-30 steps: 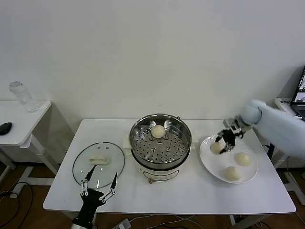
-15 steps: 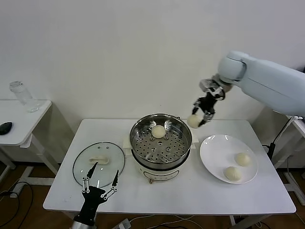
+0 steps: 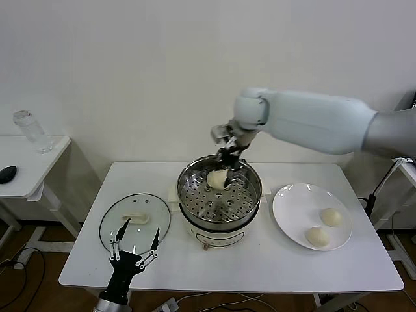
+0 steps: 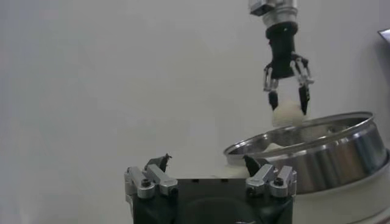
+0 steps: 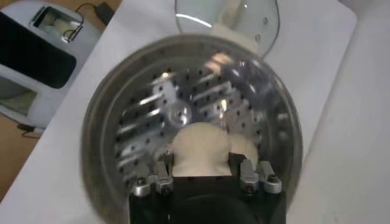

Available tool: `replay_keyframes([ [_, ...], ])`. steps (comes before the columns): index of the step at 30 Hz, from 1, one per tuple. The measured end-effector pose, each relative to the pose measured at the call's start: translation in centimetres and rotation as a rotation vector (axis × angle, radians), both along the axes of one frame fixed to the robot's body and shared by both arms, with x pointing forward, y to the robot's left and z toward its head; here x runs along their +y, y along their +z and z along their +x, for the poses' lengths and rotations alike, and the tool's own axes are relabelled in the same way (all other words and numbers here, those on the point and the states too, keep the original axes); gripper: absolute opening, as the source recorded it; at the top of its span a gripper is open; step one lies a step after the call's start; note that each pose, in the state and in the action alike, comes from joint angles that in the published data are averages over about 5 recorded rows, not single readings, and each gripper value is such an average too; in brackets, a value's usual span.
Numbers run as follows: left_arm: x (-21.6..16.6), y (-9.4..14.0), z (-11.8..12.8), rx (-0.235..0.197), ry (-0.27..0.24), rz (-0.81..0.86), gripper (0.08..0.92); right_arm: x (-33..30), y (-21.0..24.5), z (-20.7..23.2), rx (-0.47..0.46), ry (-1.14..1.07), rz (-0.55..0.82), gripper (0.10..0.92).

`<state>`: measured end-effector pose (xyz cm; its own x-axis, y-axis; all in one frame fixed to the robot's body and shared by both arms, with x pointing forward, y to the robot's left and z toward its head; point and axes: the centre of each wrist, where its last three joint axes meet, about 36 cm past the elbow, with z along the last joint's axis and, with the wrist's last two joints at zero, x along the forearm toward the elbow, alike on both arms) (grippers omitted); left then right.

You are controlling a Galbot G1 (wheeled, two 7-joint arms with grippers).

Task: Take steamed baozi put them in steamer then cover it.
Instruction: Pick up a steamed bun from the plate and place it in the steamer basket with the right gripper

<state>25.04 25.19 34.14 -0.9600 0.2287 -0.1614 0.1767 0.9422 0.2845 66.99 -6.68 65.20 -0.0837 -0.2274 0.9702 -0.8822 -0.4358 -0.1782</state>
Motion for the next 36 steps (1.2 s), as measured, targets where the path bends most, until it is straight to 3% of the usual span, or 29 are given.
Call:
replay_keyframes([
  [14, 0.1, -0.2, -0.1, 0.0, 0.005, 0.001, 0.823, 3.4, -5.1, -1.1, 0.0, -0.003, 0.011, 0.639],
  [20, 0.3, -0.1, 0.0, -0.002, 0.01, 0.002, 0.823, 3.8, -5.8, -1.5, 0.0, 0.003, 0.018, 0.739],
  [25, 0.4, 0.0, 0.0, -0.006, 0.016, 0.004, 0.823, 3.6, -5.2, -1.7, -0.008, 0.011, 0.025, 0.817],
  [36, 0.0, -0.1, 0.1, -0.005, 0.01, -0.003, 0.823, -3.6, 0.9, -1.4, -0.035, 0.035, 0.041, 0.823],
])
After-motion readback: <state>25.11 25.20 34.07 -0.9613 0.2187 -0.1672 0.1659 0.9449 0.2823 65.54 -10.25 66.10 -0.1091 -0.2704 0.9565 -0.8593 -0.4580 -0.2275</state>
